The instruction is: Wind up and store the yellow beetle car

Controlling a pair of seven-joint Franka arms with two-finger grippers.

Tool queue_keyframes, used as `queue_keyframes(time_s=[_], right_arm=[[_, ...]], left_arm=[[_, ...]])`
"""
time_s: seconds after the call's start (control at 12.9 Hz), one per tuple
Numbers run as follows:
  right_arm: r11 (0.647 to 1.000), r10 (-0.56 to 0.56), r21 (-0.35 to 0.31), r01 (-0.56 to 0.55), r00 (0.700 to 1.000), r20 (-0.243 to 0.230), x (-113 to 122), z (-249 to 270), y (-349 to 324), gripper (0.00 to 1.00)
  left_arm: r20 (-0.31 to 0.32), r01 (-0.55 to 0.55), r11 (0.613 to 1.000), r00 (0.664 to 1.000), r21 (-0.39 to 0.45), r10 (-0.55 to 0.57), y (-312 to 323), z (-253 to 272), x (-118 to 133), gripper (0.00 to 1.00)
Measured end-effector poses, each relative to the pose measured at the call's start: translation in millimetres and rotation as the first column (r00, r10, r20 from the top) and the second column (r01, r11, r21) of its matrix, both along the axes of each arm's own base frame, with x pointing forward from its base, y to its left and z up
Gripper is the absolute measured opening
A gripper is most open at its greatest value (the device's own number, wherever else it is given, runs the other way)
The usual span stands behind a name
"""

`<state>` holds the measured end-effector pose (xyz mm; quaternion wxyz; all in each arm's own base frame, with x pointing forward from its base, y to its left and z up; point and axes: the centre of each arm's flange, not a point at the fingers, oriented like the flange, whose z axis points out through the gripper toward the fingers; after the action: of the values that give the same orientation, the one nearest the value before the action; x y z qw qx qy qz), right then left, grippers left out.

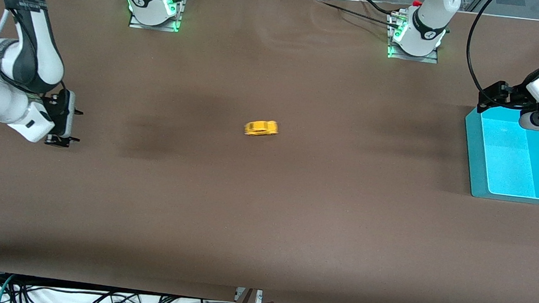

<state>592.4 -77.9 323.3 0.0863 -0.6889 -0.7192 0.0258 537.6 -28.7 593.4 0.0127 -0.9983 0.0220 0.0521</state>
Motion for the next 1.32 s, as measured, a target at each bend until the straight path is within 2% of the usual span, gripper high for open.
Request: queue_keyframes(time_s=[0.08, 0.23, 0.39, 0.7, 0.85, 1.01, 1.08, 1.16, 1.32], right_arm=[[1.000, -0.022, -0.007, 0.022, 1.000, 0.004, -2.2, 16.4, -1.2, 0.99], [0.997, -0.078, -0.025, 0.079, 0.996, 0.034, -8.0, 58.4, -1.1, 1.00], [0.987, -0.151, -0.042, 0.155, 0.985, 0.083, -17.0, 103.7, -1.1, 1.00], [0.953, -0.288, -0.052, 0.299, 0.945, 0.154, -35.7, 167.0, 3.5, 1.00], [0.921, -0.373, -0.052, 0.386, 0.913, 0.167, -42.6, 185.6, 13.7, 1.00], [0.865, -0.485, -0.046, 0.499, 0.856, 0.178, -45.1, 196.5, 29.3, 1.00], [0.821, -0.555, -0.041, 0.570, 0.812, 0.181, -45.3, 200.4, 38.4, 1.00], [0.766, -0.626, -0.035, 0.641, 0.758, 0.183, -45.8, 204.5, 46.3, 1.00], [0.636, -0.756, -0.032, 0.771, 0.631, 0.174, -48.2, 213.9, 53.0, 1.00]], left_arm=[[0.000, 0.000, 1.000, 1.000, 0.000, 0.000, -0.2, 0.0, 0.0, 1.00], [0.000, 0.001, 1.000, 1.000, 0.000, -0.001, -0.5, 0.2, 0.0, 1.00], [0.001, 0.002, 1.000, 1.000, 0.000, -0.002, -0.9, 0.5, 0.0, 1.00], [-0.010, 0.009, 1.000, 1.000, 0.001, -0.009, -4.9, 0.0, -1.6, 1.00], [-0.055, 0.022, 1.000, 0.998, 0.004, -0.022, -11.8, -1.9, -7.7, 1.00], [-0.118, 0.033, 0.999, 0.992, 0.008, -0.032, -17.7, -5.6, -15.9, 1.00], [-0.153, 0.041, 0.999, 0.987, 0.009, -0.039, -21.0, -7.8, -20.5, 1.00], [-0.190, 0.054, 0.998, 0.980, 0.011, -0.051, -27.4, -10.9, -25.3, 1.00], [-0.249, 0.098, 0.995, 0.964, 0.010, -0.093, -44.6, -24.9, -31.0, 1.00]])
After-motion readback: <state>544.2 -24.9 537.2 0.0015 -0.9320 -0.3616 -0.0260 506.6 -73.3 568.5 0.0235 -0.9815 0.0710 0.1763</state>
